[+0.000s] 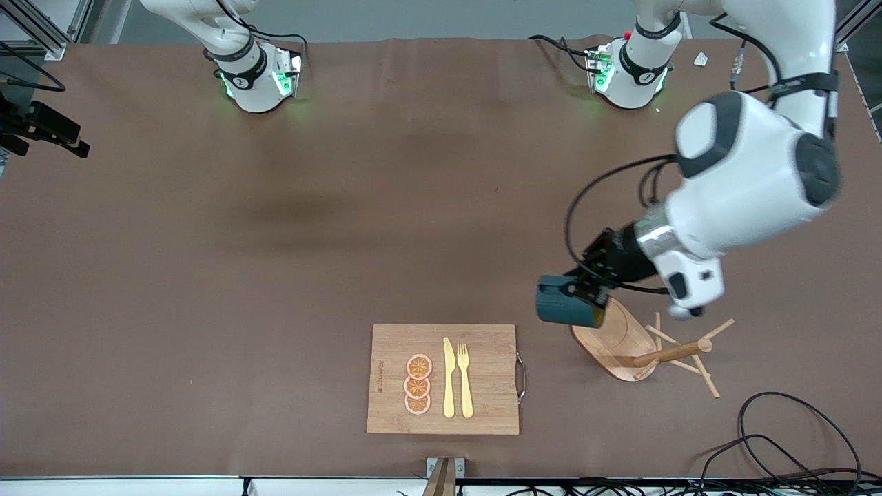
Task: Pass cup and hang on rack
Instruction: 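Lift the teal mug with the left gripper toward the wooden stand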
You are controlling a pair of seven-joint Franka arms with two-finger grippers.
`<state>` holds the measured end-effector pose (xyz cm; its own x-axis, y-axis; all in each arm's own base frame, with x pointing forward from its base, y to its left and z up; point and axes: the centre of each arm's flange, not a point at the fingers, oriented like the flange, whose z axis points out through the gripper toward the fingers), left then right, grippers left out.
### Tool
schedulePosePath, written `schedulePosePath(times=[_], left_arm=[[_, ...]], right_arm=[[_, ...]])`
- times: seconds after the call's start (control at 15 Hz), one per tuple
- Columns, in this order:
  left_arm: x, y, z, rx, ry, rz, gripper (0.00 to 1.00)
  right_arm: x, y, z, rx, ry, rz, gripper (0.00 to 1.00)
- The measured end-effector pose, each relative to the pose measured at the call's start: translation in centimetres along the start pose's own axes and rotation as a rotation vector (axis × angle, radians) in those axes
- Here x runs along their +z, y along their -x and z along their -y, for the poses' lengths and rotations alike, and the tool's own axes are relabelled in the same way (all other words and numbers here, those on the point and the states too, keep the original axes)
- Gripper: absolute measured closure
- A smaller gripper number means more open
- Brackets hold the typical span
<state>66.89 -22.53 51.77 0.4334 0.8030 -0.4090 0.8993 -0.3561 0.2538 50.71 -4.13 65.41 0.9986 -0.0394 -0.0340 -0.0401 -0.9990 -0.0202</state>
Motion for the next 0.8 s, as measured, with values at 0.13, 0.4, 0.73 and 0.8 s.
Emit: schedulePosePath(times=[0.13,0.4,0.73,0.8], left_arm=[[-1.6,-4.0,0.7,0.01,0.023,0.086,0.79],[-2.9,-10.6,2.4,-0.065,0.06,0.264,0.79],[-1.5,-15.5,3.8,-0.101,0.082,0.442,0.79],[-1.3,-15.6,3.8,-0.108,0.089,0.459,0.79]], right_arm=[[0.0,0.1,0.0,-0.016,0.0,0.004,0.0],[-0.5,0.5,0.0,-0.02,-0.001,0.009,0.0],[-0.6,0.8,0.0,-0.019,-0.001,0.024,0.0],[-0.6,0.8,0.0,-0.019,-0.001,0.025,0.0]])
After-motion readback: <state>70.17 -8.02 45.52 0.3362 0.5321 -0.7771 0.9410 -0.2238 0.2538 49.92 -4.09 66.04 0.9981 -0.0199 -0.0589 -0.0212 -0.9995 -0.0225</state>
